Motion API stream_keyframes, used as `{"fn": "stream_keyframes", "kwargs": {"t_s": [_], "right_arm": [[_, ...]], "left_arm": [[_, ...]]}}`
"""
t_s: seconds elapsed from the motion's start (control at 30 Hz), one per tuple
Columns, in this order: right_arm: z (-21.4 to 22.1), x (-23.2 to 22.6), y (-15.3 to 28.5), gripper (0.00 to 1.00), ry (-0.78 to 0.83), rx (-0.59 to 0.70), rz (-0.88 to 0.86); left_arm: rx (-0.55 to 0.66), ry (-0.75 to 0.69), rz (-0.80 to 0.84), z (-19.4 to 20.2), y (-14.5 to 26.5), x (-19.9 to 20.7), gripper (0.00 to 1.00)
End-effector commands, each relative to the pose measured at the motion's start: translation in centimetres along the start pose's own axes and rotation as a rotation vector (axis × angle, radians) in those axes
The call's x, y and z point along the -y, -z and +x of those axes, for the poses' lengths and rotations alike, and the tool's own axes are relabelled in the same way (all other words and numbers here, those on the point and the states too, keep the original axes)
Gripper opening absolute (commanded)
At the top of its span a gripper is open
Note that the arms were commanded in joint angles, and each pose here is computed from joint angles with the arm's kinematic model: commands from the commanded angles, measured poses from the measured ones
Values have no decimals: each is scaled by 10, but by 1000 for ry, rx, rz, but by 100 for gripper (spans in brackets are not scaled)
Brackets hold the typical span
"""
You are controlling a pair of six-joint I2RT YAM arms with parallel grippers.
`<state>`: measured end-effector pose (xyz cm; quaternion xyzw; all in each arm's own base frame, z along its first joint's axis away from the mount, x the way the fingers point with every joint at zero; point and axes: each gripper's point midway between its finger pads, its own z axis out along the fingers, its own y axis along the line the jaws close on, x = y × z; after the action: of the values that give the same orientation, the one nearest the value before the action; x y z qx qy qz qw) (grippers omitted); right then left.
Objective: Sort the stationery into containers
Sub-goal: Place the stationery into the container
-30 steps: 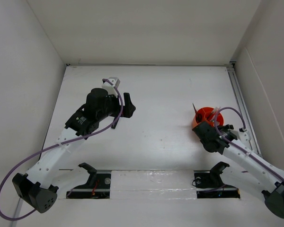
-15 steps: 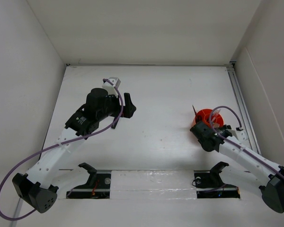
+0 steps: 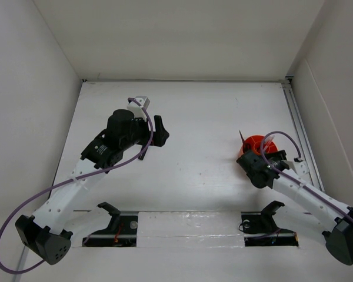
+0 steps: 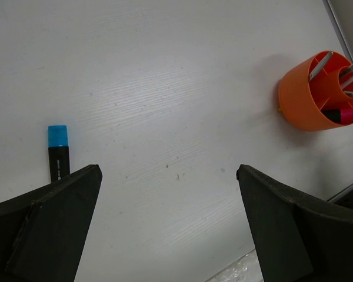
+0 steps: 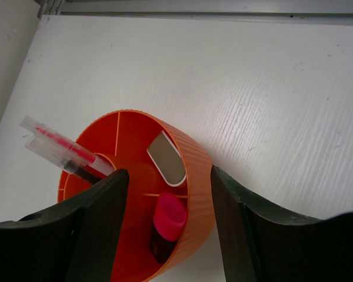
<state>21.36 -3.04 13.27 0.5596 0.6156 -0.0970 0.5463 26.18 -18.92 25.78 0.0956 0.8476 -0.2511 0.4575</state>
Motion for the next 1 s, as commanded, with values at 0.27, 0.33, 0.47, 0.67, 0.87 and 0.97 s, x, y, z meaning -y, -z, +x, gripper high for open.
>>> {"fn": "stream_keyframes", "kwargs": {"t_s": [0.27, 0.33, 0.47, 0.67, 0.87, 0.97], "right_arm": [[-48, -58, 24, 77, -688, -15, -114], [-56, -56, 26, 88, -675, -8, -122], [-65, -53, 31, 99, -628, -16, -132], [-90, -62, 48, 99, -490, -44, -193], [-105, -94, 88, 99, -107, -161, -479], [-107, -130, 120, 99, -93, -212, -747]], "left_arm": [[31, 17, -123, -4, -7, -22, 100], [35, 26, -157, -3, -6, -27, 100], [45, 57, -227, -3, -4, -39, 100], [-53, 95, -350, 27, -21, -63, 100], [-206, 144, -431, 56, -51, -92, 100], [-270, 136, -463, 72, -62, -103, 100]]}}
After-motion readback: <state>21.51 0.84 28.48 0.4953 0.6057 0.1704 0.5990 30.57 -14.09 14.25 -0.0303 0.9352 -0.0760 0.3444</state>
